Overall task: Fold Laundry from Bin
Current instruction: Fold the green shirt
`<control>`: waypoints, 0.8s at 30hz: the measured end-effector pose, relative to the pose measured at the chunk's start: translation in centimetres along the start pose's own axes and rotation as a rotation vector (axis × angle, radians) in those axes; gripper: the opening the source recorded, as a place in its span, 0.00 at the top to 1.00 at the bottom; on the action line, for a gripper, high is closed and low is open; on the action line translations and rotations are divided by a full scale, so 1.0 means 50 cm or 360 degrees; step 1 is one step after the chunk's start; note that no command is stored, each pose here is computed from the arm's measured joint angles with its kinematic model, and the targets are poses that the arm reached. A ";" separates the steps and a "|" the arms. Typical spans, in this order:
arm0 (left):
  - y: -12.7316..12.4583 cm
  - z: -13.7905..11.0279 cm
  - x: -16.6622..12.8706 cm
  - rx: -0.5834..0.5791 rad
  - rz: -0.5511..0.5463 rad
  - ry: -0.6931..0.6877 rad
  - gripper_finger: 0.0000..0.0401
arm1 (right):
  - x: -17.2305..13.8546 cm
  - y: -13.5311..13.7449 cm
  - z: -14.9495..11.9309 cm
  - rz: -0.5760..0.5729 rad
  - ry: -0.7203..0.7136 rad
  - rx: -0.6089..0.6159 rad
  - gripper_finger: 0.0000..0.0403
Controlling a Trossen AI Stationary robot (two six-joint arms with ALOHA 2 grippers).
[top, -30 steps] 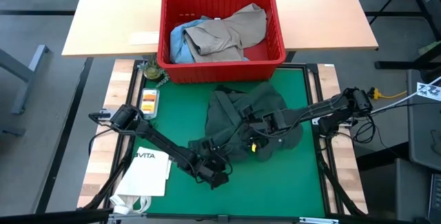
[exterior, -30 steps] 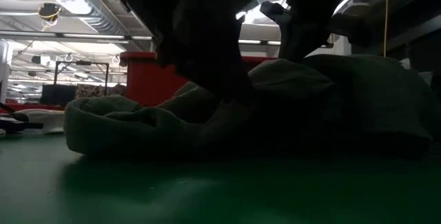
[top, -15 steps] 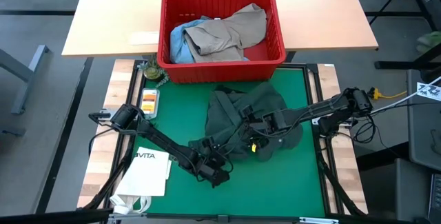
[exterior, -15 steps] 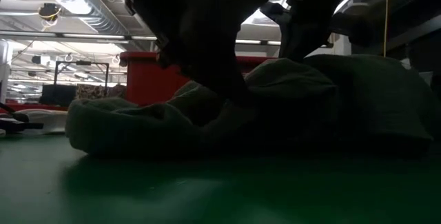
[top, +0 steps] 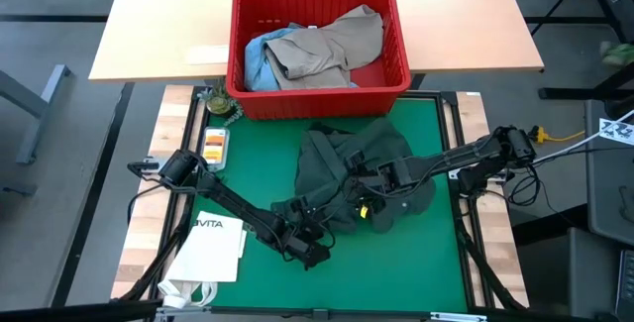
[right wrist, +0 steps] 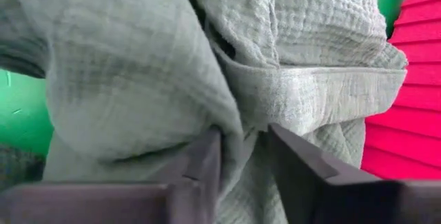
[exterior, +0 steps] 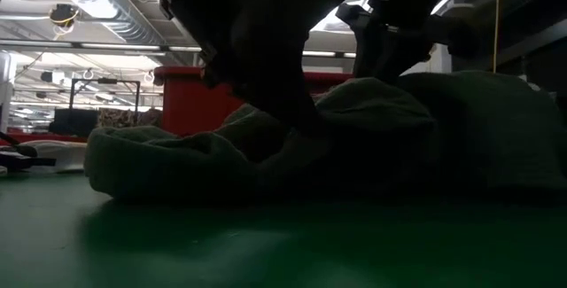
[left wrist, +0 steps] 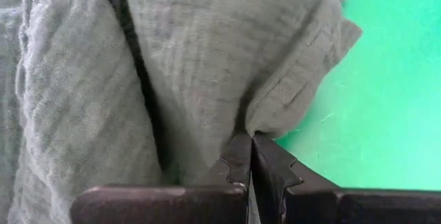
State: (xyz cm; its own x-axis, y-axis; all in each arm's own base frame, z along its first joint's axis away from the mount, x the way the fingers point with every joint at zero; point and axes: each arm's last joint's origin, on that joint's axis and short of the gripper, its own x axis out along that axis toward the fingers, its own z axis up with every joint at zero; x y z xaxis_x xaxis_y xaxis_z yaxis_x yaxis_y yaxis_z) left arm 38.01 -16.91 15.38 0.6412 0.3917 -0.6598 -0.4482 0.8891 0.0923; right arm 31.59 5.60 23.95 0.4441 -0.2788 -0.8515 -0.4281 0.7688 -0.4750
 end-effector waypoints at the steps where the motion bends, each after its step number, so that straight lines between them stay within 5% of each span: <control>1: 0.000 0.000 0.000 0.0000 0.0003 -0.0002 1.00 | 0.000 0.000 0.000 0.0000 0.0000 0.0000 0.66; 8: 0.012 0.009 0.010 -0.0021 0.0055 -0.0023 1.00 | -0.050 -0.023 0.011 0.0126 0.0029 0.0013 0.55; 13: 0.021 0.015 0.018 -0.0038 0.0075 -0.0021 1.00 | -0.104 -0.026 0.035 0.0248 -0.0038 0.0313 0.54; 20: 0.025 0.018 0.023 -0.0042 0.0085 -0.0019 1.00 | -0.137 0.094 0.064 0.0370 -0.0067 0.0448 0.54; 24: 0.025 0.018 0.023 -0.0022 0.0085 -0.0019 1.00 | -0.144 0.176 0.069 0.0261 -0.0131 0.0507 0.54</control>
State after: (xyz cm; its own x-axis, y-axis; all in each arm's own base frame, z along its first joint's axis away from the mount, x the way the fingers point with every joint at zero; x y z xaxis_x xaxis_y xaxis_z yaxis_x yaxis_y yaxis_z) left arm 38.73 -15.14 15.42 0.6235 0.4413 -0.6454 -0.4904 0.8636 0.1168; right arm 27.35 16.36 26.68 0.4574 -0.0997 -0.8836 -0.2379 0.9437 -0.2296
